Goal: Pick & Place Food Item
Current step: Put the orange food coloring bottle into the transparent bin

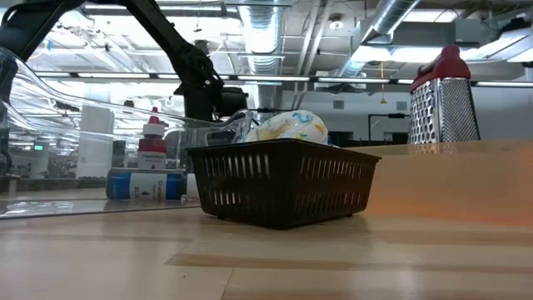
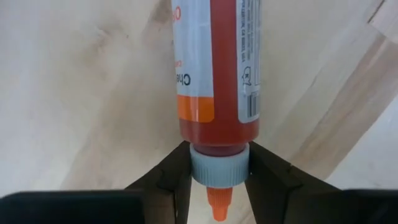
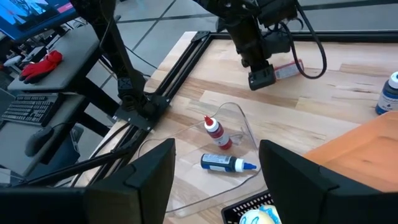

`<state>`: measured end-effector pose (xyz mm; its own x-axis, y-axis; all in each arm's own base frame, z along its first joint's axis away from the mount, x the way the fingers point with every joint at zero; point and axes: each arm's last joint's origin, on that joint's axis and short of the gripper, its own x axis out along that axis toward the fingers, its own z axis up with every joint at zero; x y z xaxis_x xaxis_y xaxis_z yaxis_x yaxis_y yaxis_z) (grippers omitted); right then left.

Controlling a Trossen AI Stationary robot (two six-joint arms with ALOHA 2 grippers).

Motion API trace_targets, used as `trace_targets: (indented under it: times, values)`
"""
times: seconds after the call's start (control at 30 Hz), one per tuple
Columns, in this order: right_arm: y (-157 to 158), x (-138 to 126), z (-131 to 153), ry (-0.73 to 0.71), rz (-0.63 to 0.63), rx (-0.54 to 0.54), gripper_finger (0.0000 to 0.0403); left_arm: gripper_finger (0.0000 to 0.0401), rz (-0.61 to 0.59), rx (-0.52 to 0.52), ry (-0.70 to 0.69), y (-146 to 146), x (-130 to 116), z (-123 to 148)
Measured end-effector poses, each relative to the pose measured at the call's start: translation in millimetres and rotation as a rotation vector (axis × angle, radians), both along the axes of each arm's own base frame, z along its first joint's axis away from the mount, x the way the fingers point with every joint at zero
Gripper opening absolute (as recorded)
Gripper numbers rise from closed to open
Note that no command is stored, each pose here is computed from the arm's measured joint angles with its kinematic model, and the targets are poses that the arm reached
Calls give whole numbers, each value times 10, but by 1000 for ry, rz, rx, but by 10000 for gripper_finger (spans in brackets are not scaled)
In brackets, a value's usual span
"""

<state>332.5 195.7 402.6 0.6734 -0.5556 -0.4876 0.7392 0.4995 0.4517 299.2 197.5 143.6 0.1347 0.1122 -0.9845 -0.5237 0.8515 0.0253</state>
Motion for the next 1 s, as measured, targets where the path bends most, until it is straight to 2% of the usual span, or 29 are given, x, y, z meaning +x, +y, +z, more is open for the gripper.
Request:
trace_targets:
  times: [0.1, 0.27, 0.47, 0.6, 0.83, 1.0]
  values:
    - [-1, 0, 0, 1, 0, -1, 224, 110, -7, 28, -41, -17, -28, 185]
    - [-2, -3, -2, 6, 2, -7, 224, 110, -32, 65, -130, -173, -147, 678]
    - [-4, -5, -2, 24, 16, -29, 224, 110, -92, 99, -225, -599, -350, 1268]
    - [-3, -3, -1, 35, 27, -44, 224, 110, -117, 91, -304, -959, -462, 1555]
    - [31, -11, 4, 40, 50, -57, 224, 110, -133, 22, -391, -1555, -554, 1780]
    - [95, -48, 5, 38, 70, -58, 224, 110, -140, -28, -362, -1967, -576, 1652]
